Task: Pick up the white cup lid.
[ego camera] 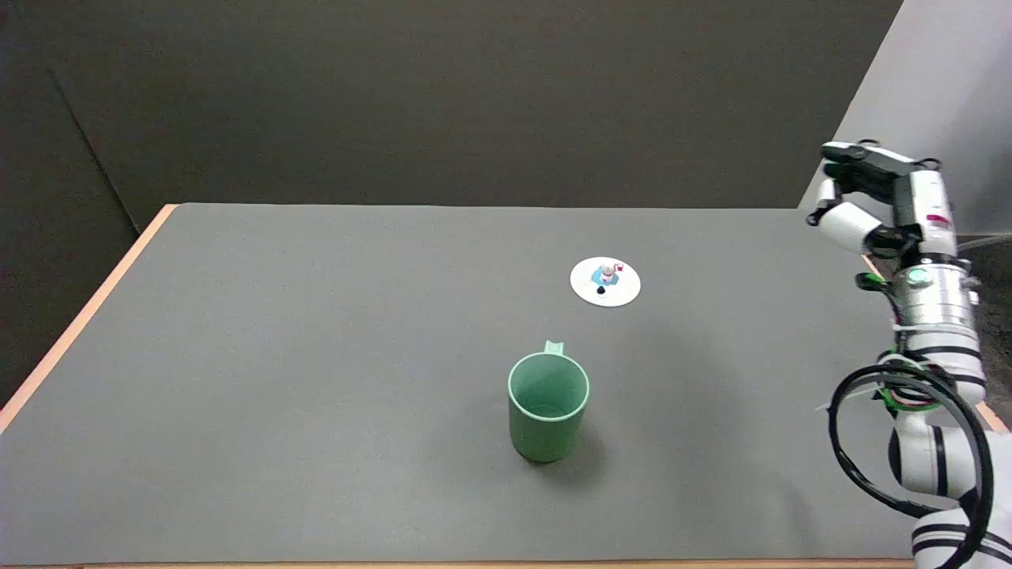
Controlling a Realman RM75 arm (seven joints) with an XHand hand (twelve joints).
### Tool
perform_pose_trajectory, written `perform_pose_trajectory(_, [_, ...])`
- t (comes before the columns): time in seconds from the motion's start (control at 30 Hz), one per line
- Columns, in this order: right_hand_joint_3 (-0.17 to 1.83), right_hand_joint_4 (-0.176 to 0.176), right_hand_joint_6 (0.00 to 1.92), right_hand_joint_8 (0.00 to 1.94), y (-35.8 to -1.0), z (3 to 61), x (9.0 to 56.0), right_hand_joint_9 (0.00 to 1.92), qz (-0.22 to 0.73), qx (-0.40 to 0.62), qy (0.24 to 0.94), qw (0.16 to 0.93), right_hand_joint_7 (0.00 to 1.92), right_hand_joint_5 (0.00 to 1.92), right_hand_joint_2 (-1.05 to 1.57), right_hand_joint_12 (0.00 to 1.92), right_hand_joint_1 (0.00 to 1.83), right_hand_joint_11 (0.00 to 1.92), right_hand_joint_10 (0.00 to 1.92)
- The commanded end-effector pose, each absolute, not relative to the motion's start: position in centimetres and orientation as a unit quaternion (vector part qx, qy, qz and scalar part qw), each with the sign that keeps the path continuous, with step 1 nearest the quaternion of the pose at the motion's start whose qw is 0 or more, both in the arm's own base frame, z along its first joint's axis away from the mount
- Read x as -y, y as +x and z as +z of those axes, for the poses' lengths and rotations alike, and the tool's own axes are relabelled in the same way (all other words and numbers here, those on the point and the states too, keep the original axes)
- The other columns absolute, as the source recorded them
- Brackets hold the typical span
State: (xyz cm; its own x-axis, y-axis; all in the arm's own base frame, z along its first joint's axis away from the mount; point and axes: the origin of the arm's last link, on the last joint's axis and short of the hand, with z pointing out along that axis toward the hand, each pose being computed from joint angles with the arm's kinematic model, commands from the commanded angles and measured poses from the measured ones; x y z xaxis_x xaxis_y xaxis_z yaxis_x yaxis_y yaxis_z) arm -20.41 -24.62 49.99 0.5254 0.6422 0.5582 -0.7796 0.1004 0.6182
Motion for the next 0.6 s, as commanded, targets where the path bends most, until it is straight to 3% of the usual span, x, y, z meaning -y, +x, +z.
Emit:
perform_pose_trajectory(0.03, [0.91, 0.055, 0.20, 0.20, -22.0, 46.1, 30.6, 0.73, 0.391, 0.131, 0.547, 0.729, 0.90, 0.81, 0.79, 1.30, 0.91, 0.00, 0.72])
perform_pose_trajectory(0.1, [0.91, 0.061, 0.21, 0.22, -21.9, 45.5, 31.3, 0.70, 0.371, 0.130, 0.562, 0.728, 0.90, 0.81, 0.79, 1.28, 0.92, 0.00, 0.77])
perform_pose_trajectory(0.17, [0.77, 0.065, 0.18, 0.19, -21.7, 44.8, 32.1, 0.66, 0.344, 0.123, 0.581, 0.728, 0.90, 0.81, 0.87, 1.18, 0.91, 0.00, 0.82])
perform_pose_trajectory(0.27, [0.76, 0.072, 0.19, 0.20, -21.6, 44.0, 33.2, 0.56, 0.310, 0.113, 0.601, 0.728, 0.90, 0.80, 0.87, 1.01, 0.92, 0.00, 0.96])
perform_pose_trajectory(0.47, [0.77, 0.071, 0.19, 0.20, -21.5, 42.6, 35.4, 0.41, 0.284, 0.111, 0.625, 0.718, 0.88, 0.80, 0.85, 1.12, 0.92, 0.00, 1.08])
perform_pose_trajectory(0.53, [0.85, 0.074, 0.20, 0.20, -21.7, 42.2, 36.1, 0.48, 0.280, 0.115, 0.632, 0.714, 0.88, 0.81, 0.80, 1.13, 0.91, 0.00, 0.97])
perform_pose_trajectory(0.6, [0.76, 0.069, 0.19, 0.19, -22.1, 41.5, 37.0, 0.53, 0.274, 0.124, 0.638, 0.709, 0.88, 0.82, 0.84, 1.08, 0.92, 0.00, 0.90])
